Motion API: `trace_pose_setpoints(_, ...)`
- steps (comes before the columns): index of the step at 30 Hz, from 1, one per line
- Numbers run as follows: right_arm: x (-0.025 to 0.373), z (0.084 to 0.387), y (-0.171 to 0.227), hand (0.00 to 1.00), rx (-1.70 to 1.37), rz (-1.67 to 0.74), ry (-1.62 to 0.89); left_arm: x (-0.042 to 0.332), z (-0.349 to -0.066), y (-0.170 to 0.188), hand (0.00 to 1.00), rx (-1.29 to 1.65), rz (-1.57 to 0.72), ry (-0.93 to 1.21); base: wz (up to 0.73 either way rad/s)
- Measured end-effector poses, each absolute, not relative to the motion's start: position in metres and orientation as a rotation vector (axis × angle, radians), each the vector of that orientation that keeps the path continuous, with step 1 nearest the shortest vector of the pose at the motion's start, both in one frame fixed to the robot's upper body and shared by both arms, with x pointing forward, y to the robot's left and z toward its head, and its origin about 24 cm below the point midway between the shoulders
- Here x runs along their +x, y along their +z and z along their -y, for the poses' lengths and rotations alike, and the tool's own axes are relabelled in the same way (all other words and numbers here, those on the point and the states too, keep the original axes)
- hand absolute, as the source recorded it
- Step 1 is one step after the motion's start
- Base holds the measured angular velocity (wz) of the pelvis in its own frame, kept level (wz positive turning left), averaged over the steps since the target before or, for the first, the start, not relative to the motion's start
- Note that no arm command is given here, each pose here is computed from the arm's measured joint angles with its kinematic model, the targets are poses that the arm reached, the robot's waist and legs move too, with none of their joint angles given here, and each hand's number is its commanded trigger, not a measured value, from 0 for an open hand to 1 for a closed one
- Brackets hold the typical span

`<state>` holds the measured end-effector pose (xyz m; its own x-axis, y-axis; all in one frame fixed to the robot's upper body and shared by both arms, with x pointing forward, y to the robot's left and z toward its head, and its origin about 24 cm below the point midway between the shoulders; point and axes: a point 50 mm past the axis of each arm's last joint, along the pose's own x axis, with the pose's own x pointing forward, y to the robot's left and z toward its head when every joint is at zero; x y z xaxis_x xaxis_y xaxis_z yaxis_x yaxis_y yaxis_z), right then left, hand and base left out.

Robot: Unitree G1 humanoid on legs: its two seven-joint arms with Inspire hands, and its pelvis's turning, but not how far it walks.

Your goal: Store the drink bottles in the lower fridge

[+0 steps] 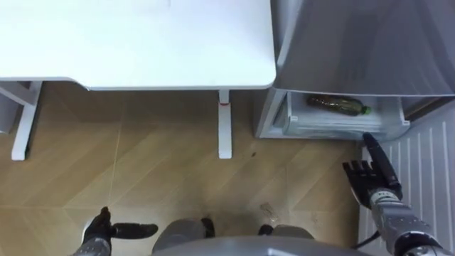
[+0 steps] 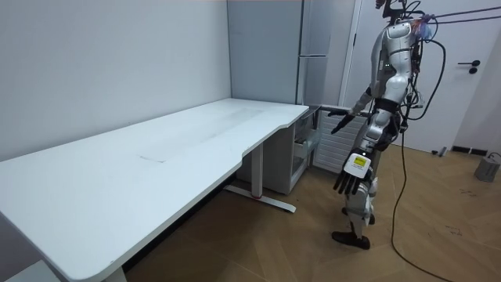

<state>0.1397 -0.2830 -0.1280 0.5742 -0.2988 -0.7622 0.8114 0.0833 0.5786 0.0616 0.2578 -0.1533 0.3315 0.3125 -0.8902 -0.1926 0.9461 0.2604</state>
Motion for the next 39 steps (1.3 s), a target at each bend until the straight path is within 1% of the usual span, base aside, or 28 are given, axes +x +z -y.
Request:
trace_pose_setpoints(7, 0.138, 0.281, -0.131, 0.00, 1.275, -0.504, -0.937, 0.057, -0.258, -0.155, 0.00, 0.114, -1.206, 0.334, 0.00)
trace_pose_setpoints(10, 0.140, 0.279, -0.131, 0.00, 1.277, -0.505, -0.929, 0.061, -0.259, -0.154, 0.00, 0.120, -1.197, 0.332, 0.00)
trace_pose_setpoints(15, 0.162, 0.274, -0.125, 0.00, 1.286, -0.496, -0.887, 0.082, -0.257, -0.153, 0.00, 0.119, -1.168, 0.324, 0.00)
trace_pose_setpoints(20, 0.187, 0.272, -0.116, 0.00, 1.315, -0.468, -0.864, 0.095, -0.254, -0.152, 0.00, 0.121, -1.162, 0.314, -0.03)
trace_pose_setpoints(25, 0.220, 0.277, -0.096, 0.00, 1.308, -0.421, -0.807, 0.102, -0.251, -0.151, 0.00, 0.159, -1.146, 0.281, 0.12)
trace_pose_setpoints(29, 0.243, 0.288, -0.075, 0.00, 1.296, -0.355, -0.762, 0.114, -0.256, -0.146, 0.00, 0.190, -1.113, 0.295, 0.11)
trace_pose_setpoints(33, 0.271, 0.303, -0.044, 0.00, 1.243, -0.275, -0.689, 0.125, -0.255, -0.141, 0.00, 0.237, -1.068, 0.252, 0.07)
trace_pose_setpoints(39, 0.305, 0.304, -0.006, 0.00, 1.242, -0.163, -0.576, 0.131, -0.257, -0.137, 0.00, 0.297, -1.040, 0.196, 0.17)
